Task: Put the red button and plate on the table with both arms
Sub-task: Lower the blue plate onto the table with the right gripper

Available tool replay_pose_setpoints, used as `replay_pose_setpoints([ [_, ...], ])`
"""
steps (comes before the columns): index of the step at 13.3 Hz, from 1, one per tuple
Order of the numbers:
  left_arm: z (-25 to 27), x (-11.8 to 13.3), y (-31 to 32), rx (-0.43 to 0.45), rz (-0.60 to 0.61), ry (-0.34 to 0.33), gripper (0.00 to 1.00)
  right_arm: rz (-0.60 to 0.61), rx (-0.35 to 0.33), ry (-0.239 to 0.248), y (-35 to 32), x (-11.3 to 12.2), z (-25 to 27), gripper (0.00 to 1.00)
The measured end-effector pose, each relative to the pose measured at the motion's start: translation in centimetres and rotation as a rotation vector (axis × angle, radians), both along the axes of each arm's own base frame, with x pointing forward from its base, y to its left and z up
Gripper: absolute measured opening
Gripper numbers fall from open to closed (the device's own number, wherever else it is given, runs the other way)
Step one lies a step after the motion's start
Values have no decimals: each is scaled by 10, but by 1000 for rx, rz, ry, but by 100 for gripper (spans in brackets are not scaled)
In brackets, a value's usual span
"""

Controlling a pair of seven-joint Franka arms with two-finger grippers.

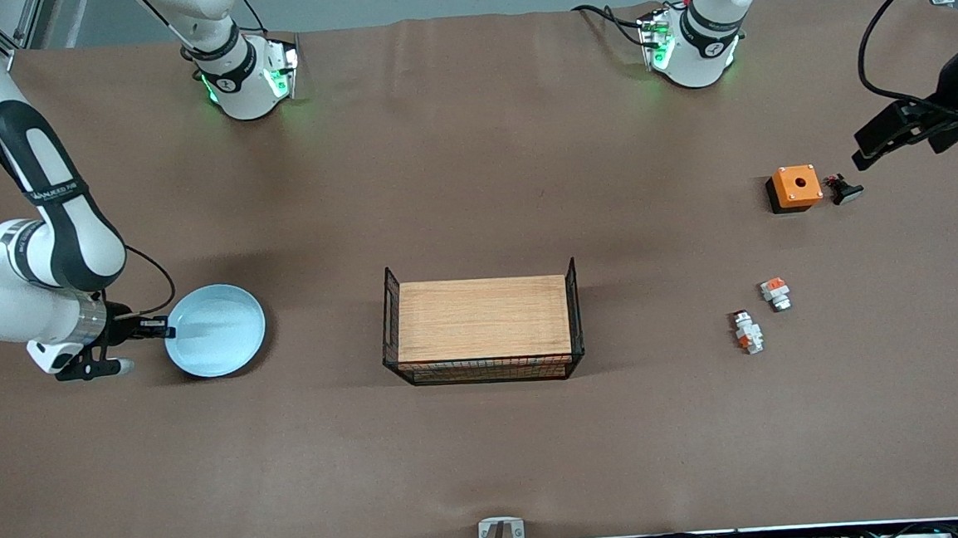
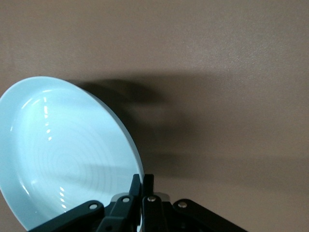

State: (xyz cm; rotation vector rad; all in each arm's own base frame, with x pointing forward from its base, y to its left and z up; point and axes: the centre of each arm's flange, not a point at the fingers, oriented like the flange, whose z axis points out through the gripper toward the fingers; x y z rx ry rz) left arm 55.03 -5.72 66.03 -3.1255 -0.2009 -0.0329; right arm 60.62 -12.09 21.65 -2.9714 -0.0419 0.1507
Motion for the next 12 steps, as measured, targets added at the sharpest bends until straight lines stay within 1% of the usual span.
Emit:
replay_pose_setpoints([
  [6,-9,-2,-10,1,-20,21,100,-13,10,-13,-12,-2,-24,3],
  [8,-11,-3,-11,2,-21,26,100,-19,12,-27,-15,-2,-33,6],
  [9,-12,-3,-10,2,-21,26,100,-21,14,-28,-16,-2,-37,6],
  [10,-12,-3,-10,2,-22,25,100,-22,15,-30,-16,-2,-39,13],
  [11,-11,-3,-10,2,-28,24,100,-22,14,-34,-16,-1,-39,13],
  [12,-10,-4,-10,2,-36,22,100,-23,12,-44,-16,1,-36,20],
])
